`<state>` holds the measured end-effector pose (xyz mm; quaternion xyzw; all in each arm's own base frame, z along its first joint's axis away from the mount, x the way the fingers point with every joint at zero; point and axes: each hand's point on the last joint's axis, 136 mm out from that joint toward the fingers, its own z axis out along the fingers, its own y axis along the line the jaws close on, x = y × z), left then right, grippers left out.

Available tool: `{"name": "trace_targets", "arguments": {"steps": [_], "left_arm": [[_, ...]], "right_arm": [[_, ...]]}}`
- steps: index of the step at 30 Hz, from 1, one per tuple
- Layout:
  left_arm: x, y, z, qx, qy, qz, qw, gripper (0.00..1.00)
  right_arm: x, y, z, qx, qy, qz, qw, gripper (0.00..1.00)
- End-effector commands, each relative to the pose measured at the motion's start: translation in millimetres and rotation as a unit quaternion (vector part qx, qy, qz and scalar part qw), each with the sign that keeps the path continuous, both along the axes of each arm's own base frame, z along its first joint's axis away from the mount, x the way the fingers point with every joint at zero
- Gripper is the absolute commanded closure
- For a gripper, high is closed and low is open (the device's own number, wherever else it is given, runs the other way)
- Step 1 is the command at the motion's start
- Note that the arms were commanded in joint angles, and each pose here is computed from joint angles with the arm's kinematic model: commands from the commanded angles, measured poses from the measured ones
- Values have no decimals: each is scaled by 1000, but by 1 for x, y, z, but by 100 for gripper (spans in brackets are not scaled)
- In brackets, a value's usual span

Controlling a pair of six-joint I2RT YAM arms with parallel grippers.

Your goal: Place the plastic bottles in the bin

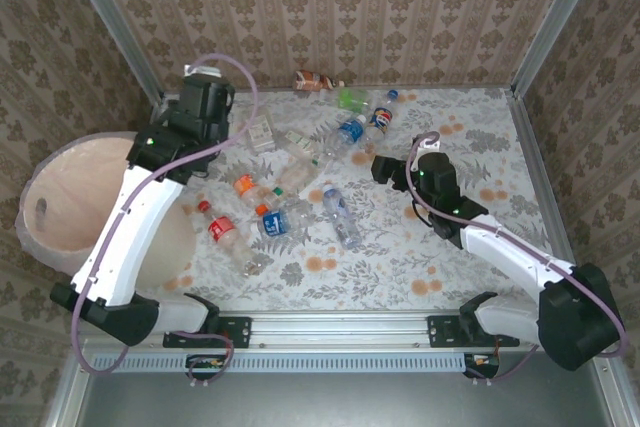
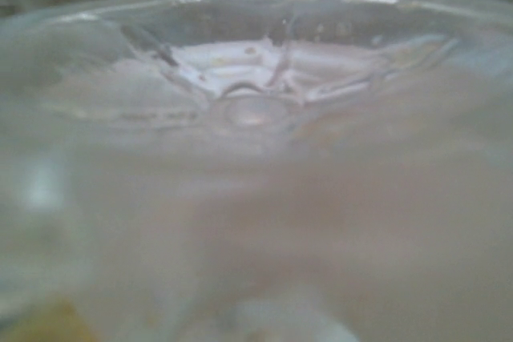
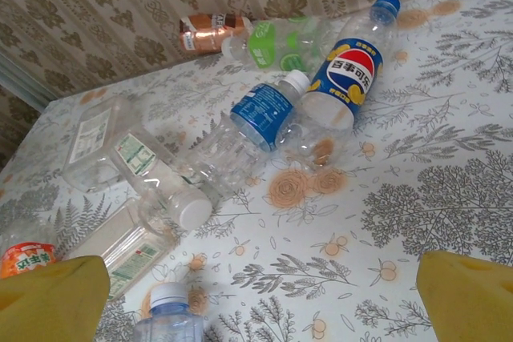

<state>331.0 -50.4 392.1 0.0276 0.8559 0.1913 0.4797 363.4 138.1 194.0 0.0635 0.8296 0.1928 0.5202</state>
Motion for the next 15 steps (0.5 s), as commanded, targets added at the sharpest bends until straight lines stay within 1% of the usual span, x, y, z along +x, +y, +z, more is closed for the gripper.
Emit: {"name": "trace_targets", "arguments": {"steps": [1, 5, 7, 9, 12, 15], "left_arm": [[-20, 55, 15, 83, 13, 92, 992, 49], [-32, 94, 24, 73, 10, 148, 986, 49], [-41, 113, 23, 54, 15, 174, 983, 49], [-53, 133, 14, 11, 37, 195, 980, 49], [-71, 158, -1, -35, 62, 228, 971, 49], [-83, 169, -19, -88, 77, 230, 966, 48]], "right_arm": [[4, -2, 4, 8, -5, -7, 1000, 0], [7, -3, 3, 7, -2, -8, 1000, 0], [9, -3, 4, 9, -2, -6, 1000, 0], [11, -3, 6, 8, -2, -4, 1000, 0], [13, -2, 9, 4, -1, 0, 1000, 0], [16, -3, 12, 2, -1, 2, 1000, 0]]}}
